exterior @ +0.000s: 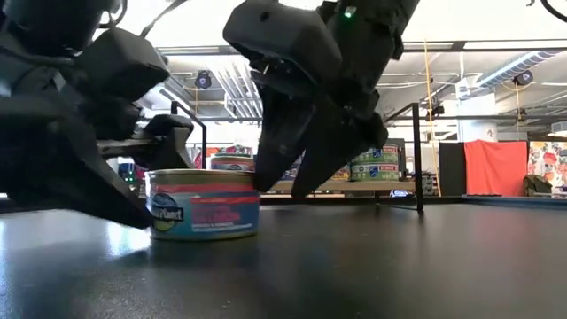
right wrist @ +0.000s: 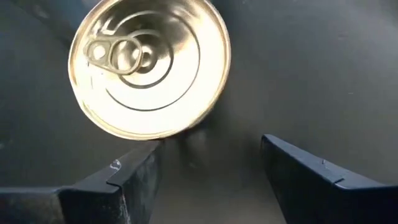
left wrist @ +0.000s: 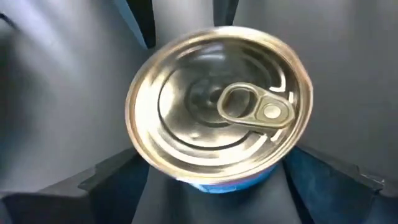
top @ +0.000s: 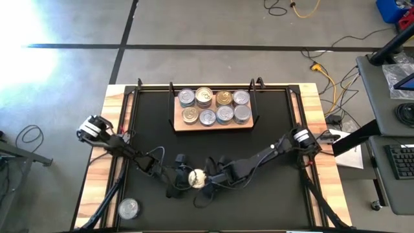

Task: Stack canned seafood by type on shelf
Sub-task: Stack the blue-pink tuna can on top of the other blue-pink tuna can on the shelf

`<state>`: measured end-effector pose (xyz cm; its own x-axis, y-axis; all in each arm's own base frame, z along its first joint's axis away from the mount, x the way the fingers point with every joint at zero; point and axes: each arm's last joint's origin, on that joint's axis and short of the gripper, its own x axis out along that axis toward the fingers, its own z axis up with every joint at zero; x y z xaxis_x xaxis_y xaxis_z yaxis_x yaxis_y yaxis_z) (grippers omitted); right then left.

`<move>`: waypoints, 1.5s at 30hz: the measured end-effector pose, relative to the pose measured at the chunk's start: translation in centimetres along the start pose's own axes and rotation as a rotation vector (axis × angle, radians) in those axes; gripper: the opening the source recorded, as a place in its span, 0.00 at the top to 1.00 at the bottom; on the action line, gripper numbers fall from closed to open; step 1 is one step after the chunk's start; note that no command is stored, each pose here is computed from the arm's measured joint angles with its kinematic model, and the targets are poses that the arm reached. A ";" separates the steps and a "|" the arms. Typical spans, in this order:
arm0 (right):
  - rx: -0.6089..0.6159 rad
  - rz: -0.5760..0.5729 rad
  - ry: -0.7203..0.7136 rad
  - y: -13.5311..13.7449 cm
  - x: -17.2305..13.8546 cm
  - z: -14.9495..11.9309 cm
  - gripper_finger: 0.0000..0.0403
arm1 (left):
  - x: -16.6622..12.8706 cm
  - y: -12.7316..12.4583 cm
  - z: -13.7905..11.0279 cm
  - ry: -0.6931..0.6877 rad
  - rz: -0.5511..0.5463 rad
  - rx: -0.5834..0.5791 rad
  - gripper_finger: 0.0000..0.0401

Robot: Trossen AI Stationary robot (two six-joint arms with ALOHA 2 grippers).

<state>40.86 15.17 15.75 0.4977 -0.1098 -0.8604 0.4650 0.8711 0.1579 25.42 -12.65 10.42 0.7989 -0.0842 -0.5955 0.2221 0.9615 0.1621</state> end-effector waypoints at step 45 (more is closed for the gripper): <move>-0.072 0.091 0.023 0.9 0.3 -1.6 0.28 | 4.3 -0.8 5.5 -0.043 -0.047 -0.097 0.01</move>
<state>40.28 16.71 14.89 0.5179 -0.0178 -0.8552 0.3639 0.9094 0.2014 31.79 -15.22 12.07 0.8125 -0.1388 -0.5662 0.2064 0.9768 0.0568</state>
